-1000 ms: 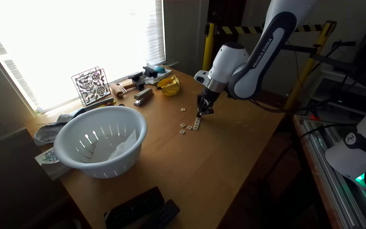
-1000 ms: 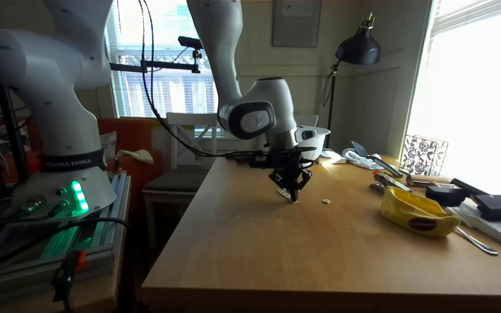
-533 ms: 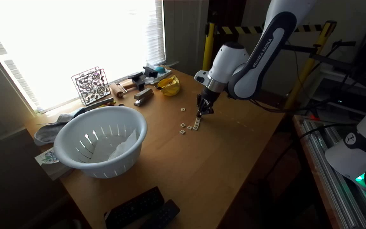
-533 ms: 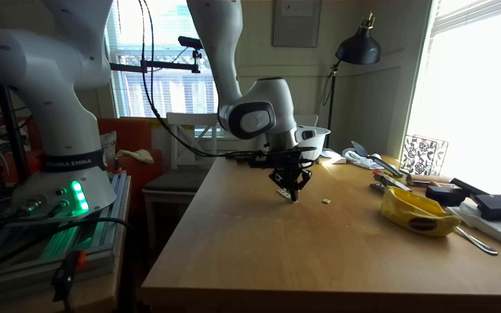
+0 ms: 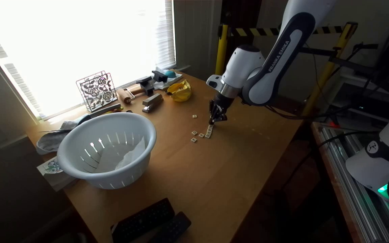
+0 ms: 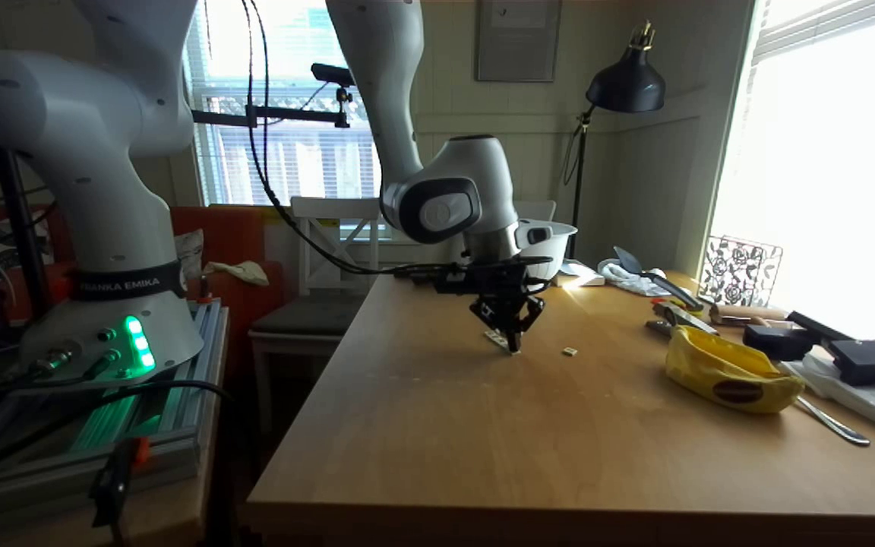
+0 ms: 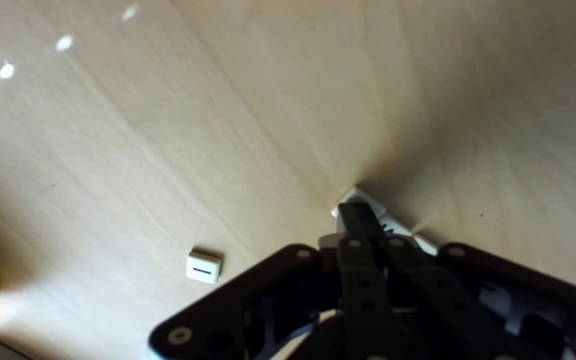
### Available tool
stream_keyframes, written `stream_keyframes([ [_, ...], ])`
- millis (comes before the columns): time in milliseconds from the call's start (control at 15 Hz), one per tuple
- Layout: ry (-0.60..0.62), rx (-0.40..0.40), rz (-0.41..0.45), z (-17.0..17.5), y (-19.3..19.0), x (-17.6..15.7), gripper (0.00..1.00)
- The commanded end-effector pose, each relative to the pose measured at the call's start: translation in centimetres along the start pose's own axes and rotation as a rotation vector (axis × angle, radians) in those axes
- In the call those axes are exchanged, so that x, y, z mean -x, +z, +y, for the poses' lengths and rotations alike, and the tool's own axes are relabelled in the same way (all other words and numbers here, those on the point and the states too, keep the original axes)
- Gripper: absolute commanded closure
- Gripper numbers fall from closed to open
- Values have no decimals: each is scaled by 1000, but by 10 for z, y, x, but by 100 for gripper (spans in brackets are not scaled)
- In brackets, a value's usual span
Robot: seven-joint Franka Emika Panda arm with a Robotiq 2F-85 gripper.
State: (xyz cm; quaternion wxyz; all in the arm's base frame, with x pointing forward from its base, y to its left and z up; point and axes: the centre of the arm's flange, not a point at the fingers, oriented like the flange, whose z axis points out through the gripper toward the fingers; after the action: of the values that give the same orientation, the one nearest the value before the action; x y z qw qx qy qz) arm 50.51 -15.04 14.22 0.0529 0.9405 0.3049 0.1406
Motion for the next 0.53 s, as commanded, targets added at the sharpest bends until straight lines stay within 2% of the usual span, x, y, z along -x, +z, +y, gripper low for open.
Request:
stream_keyframes([
  [0, -6, -1, 5, -7, -9, 7, 100],
  [467, 2, 52, 11, -8, -23, 10, 100],
])
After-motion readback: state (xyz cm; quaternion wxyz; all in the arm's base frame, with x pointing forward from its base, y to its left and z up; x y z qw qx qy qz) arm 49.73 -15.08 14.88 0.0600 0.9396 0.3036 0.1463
